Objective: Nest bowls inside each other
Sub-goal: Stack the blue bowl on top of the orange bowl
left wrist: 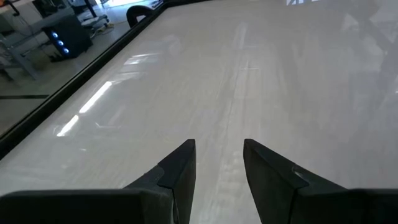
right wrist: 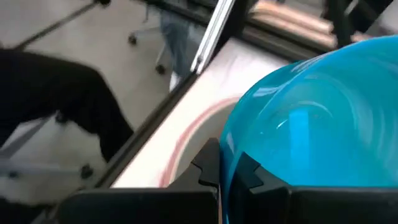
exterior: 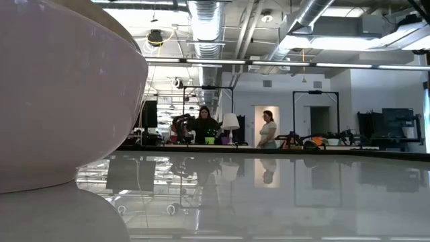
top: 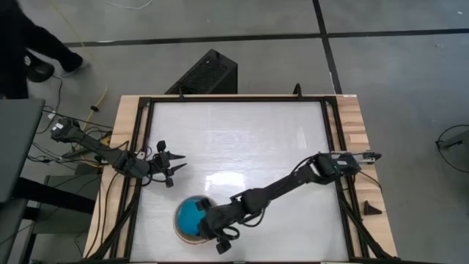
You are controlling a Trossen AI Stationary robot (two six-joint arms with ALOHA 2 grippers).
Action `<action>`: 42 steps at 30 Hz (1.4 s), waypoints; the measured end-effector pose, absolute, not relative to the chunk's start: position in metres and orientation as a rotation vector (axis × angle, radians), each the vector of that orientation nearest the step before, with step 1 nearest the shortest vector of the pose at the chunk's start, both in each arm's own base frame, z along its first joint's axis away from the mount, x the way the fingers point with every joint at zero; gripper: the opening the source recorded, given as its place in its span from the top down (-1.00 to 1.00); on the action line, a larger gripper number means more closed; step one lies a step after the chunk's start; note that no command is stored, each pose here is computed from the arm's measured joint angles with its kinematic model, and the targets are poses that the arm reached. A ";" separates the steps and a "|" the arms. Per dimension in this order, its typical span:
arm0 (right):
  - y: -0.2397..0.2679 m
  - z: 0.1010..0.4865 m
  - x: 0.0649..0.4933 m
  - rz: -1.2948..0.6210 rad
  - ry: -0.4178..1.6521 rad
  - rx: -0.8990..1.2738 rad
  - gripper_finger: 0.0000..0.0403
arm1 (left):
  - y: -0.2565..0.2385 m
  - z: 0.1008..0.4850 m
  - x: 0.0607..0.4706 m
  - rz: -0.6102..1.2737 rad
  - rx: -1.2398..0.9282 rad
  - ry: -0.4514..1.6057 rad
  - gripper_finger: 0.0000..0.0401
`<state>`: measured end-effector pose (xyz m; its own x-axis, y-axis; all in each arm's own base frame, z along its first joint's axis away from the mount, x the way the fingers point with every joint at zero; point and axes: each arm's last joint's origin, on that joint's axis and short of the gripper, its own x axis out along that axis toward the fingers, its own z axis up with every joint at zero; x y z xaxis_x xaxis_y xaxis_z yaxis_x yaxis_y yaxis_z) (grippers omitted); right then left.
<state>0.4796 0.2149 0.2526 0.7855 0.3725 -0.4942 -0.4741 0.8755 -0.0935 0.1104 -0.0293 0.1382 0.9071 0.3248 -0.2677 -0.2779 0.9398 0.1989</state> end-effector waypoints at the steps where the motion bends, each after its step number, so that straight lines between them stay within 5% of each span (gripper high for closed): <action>1: 0.214 0.249 0.481 0.466 0.509 -0.226 0.87 | -0.029 0.138 0.110 0.312 0.158 0.303 0.37; 25: 0.194 0.236 0.485 0.373 0.691 -0.160 0.67 | -0.029 0.138 0.110 0.312 0.160 0.305 0.37; 42: 0.191 0.280 0.475 0.349 0.771 -0.185 -0.24 | -0.029 0.138 0.110 0.312 0.160 0.306 0.37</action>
